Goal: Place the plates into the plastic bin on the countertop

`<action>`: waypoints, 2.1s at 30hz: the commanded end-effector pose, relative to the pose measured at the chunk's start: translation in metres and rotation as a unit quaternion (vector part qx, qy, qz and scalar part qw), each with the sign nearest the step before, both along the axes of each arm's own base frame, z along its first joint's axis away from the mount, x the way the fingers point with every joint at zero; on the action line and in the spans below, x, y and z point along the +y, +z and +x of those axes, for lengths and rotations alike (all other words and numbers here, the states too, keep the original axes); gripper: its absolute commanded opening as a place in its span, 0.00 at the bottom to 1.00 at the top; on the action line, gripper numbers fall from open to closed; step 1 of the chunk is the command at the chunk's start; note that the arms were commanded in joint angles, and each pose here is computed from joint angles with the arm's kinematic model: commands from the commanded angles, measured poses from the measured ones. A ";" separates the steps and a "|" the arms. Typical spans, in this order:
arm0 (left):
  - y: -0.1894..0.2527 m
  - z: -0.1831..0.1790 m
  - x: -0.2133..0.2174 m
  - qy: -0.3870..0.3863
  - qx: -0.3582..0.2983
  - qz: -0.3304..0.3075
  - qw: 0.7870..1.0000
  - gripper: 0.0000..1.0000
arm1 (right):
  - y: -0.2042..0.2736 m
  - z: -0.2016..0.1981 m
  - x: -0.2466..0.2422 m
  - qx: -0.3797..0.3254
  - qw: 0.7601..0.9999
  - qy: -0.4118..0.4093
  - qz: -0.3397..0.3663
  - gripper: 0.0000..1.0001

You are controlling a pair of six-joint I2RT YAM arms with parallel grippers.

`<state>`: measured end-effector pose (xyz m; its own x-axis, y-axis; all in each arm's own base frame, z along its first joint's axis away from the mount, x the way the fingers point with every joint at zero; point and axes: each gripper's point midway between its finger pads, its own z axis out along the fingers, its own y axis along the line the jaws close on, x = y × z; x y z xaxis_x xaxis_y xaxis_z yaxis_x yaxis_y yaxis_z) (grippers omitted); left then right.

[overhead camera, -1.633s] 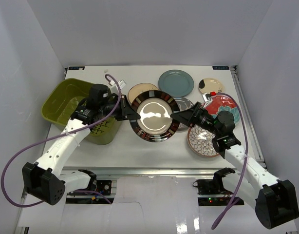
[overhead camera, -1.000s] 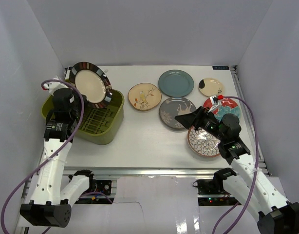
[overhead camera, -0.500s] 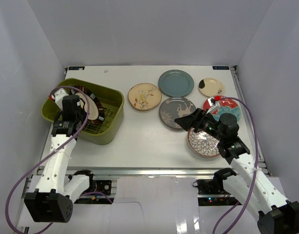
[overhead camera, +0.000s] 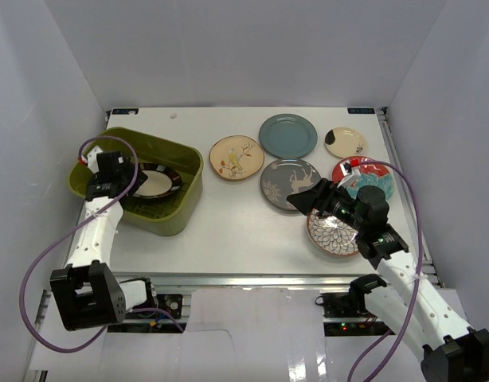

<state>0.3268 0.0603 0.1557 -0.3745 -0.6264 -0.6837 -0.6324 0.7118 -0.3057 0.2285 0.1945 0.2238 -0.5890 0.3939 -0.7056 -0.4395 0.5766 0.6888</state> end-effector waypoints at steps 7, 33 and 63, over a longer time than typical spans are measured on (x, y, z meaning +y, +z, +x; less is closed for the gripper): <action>0.029 0.021 0.004 -0.007 -0.051 0.012 0.999 0.98 | -0.022 0.013 -0.010 0.015 0.999 -0.041 -0.021 0.95; 0.192 0.017 -0.188 -0.290 -0.292 -0.053 0.910 0.97 | -0.018 0.040 -0.044 0.016 0.985 -0.150 -0.086 1.00; -0.119 0.048 -0.419 -0.365 -0.041 -0.188 0.911 0.84 | 0.013 0.026 -0.087 -0.039 0.965 -0.231 -0.117 0.91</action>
<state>0.3728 -0.3523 0.0487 -0.7360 -0.4262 -0.5260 0.0075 0.7717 -0.6359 0.2523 0.1039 0.2138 -0.3690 0.4254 -0.8263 -0.0953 0.8671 0.4890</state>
